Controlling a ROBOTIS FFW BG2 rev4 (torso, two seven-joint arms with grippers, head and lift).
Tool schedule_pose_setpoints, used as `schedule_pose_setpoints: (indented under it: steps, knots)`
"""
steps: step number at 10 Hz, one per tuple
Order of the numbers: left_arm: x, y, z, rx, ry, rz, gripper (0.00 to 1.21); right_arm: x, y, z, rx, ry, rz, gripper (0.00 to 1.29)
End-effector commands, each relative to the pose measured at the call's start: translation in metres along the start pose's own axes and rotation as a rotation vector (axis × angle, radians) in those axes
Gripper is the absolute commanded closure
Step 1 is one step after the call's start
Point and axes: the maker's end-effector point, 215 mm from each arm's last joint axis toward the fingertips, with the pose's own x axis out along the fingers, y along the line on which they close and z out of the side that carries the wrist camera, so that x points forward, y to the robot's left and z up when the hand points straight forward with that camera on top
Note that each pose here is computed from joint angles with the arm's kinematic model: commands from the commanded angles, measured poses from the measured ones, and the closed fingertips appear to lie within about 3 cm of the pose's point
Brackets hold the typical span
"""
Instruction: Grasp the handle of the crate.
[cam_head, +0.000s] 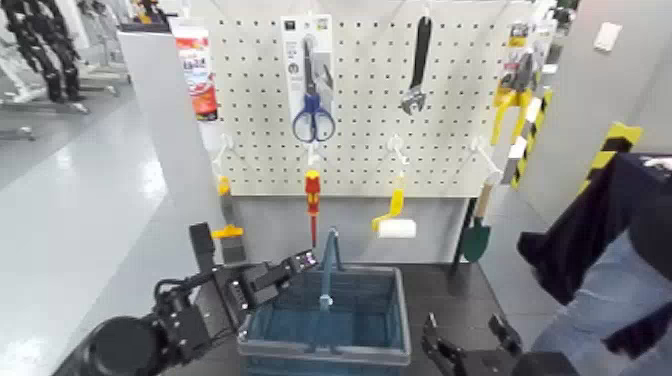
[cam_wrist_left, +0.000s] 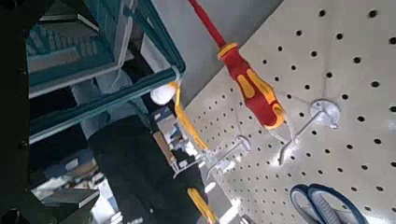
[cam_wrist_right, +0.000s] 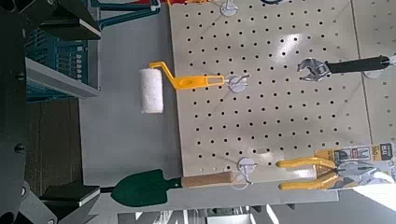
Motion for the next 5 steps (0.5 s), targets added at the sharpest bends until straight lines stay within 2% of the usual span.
schedule_pose_setpoints:
  steps: [1,5]
  knots:
    - [0.010,-0.005,0.003,-0.085,0.028,-0.055,0.09,0.001,0.002,0.000,0.005,-0.003,0.003,0.14]
    - [0.025,-0.010,-0.004,-0.250,0.081,-0.131,0.10,0.003,0.008,0.002,0.015,-0.015,0.014,0.14]
